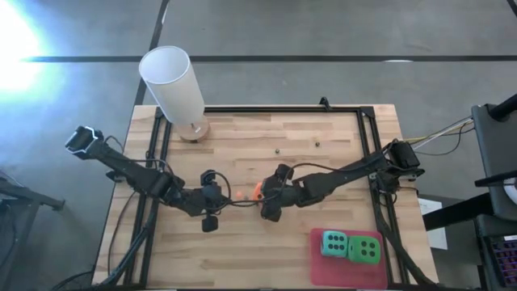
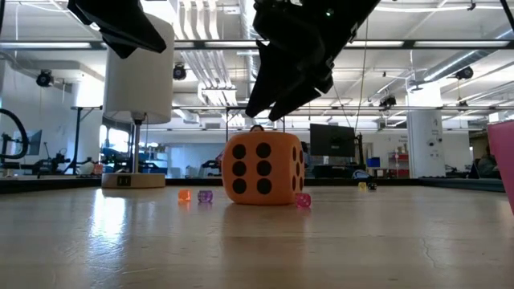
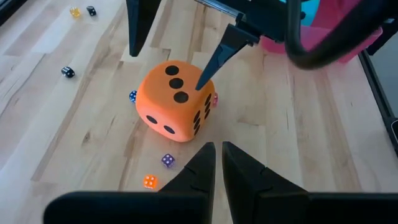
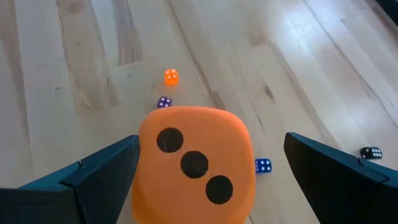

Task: Pick & Place Dice
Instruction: Put the large orange die into the bin

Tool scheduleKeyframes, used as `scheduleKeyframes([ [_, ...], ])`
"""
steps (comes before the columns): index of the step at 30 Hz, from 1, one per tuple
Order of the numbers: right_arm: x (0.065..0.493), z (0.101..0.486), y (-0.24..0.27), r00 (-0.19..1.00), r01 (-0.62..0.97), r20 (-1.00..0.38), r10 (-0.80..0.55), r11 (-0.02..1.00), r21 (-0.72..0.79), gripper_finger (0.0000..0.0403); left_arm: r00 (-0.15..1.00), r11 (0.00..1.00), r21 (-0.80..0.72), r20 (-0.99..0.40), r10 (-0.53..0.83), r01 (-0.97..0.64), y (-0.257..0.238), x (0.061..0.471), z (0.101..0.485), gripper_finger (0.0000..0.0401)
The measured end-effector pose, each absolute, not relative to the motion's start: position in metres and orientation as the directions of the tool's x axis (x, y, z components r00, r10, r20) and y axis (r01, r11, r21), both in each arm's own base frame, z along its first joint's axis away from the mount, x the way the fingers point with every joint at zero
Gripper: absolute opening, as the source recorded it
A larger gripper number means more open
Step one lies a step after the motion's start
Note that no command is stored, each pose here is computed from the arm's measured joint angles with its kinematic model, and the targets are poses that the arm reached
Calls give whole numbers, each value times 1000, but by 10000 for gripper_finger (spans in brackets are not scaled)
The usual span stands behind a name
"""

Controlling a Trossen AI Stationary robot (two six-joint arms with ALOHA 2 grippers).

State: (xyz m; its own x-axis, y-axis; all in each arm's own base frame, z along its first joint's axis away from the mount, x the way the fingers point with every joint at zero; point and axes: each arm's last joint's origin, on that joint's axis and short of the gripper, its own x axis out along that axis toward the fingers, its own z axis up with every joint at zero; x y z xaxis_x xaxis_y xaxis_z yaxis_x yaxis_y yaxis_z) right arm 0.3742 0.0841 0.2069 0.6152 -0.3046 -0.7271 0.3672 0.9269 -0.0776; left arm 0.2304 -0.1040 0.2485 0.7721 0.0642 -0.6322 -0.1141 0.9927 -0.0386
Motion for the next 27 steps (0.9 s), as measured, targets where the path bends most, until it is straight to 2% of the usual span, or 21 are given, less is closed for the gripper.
scheduleKeyframes([
  [27, 378, 193, 86, 599, 332, -755, -266, 941, -69, 396, 772, 993, -36, -633, 64, -112, -104, 230, 248, 36],
])
